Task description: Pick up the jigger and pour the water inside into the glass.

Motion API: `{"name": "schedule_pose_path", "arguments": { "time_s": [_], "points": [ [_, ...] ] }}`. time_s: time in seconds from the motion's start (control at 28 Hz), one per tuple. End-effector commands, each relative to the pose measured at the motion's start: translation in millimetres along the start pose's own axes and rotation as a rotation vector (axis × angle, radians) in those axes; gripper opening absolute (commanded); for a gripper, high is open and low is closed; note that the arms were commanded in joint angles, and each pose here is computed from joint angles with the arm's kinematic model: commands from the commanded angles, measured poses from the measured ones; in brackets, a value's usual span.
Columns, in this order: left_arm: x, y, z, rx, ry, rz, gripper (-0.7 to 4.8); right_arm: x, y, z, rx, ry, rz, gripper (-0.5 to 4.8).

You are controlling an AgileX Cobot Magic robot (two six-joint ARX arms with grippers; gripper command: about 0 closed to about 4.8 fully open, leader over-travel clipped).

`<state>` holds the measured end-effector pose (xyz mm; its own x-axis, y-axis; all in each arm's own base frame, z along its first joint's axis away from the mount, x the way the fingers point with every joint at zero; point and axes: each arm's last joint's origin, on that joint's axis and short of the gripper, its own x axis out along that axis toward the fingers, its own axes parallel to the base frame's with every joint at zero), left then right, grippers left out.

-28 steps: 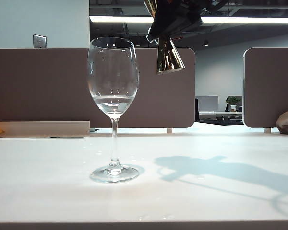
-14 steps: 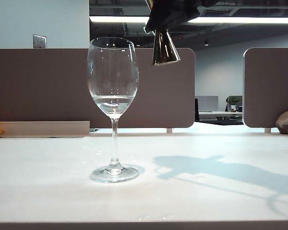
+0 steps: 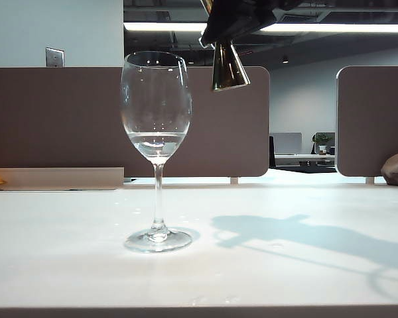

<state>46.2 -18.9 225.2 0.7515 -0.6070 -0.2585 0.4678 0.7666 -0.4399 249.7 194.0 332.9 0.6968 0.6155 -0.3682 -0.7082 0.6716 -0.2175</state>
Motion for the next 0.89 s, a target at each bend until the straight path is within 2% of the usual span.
{"name": "schedule_pose_path", "arguments": {
  "time_s": [0.04, 0.46, 0.61, 0.89],
  "points": [
    [-1, -0.9, 2, 0.008, -0.011, -0.006, -0.03, -2, 0, 5, -0.009, -0.029, -0.007, -0.01],
    [-1, -1.0, 2, 0.008, -0.011, -0.006, -0.02, -2, 2, -2, -0.053, 0.037, 0.022, -0.01],
    [-1, -1.0, 2, 0.008, -0.011, -0.006, -0.02, -2, 21, -1, -0.158, 0.066, 0.065, -0.01],
    [-1, -1.0, 2, 0.008, -0.011, -0.006, -0.02, 2, 27, -1, -0.175, 0.073, 0.036, -0.01]
  ]
}}
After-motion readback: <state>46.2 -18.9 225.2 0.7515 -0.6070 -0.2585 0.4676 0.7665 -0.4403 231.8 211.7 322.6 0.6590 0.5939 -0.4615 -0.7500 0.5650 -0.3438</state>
